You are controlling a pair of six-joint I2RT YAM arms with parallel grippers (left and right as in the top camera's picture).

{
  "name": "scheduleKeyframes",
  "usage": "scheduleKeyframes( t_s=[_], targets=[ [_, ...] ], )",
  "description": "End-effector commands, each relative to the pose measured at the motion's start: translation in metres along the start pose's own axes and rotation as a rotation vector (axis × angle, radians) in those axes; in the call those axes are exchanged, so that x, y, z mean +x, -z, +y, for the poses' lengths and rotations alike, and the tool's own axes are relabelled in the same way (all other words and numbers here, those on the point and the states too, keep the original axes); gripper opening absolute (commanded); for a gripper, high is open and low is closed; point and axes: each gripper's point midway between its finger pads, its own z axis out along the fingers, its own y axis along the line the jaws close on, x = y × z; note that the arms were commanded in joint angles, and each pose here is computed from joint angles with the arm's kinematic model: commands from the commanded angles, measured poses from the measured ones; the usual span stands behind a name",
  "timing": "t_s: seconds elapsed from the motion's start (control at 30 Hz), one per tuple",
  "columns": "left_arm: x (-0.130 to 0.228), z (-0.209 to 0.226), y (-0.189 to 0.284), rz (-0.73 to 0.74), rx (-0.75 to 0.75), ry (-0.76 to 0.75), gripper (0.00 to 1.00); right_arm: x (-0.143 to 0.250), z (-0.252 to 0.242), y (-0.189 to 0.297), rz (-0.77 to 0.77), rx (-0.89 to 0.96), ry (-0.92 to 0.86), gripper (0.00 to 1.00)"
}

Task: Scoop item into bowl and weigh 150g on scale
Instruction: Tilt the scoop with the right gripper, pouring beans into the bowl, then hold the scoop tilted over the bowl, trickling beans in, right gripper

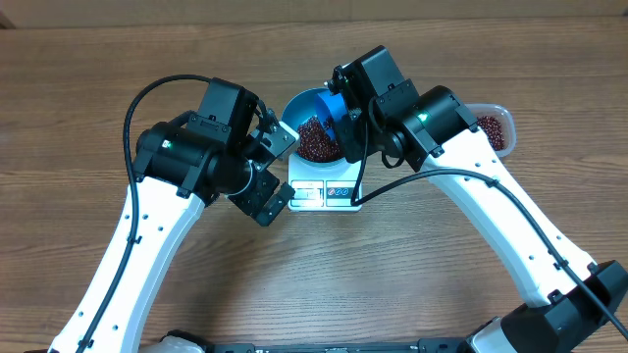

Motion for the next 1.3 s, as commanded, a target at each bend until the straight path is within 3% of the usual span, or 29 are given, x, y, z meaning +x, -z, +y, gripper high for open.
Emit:
scheduleKeyframes(
  t_s=[0.0, 1.27],
  targets=[
    [0.0, -0.002, 0.003, -0.015, 0.009, -0.02, 1.0, -0.007, 0.0, 0.004, -0.023, -0.008, -0.009, 0.04],
    [0.0, -0.002, 0.003, -0.015, 0.009, -0.02, 0.99, -0.008, -0.018, 0.005, -0.028, 0.094, -0.01, 0.04]
  ],
)
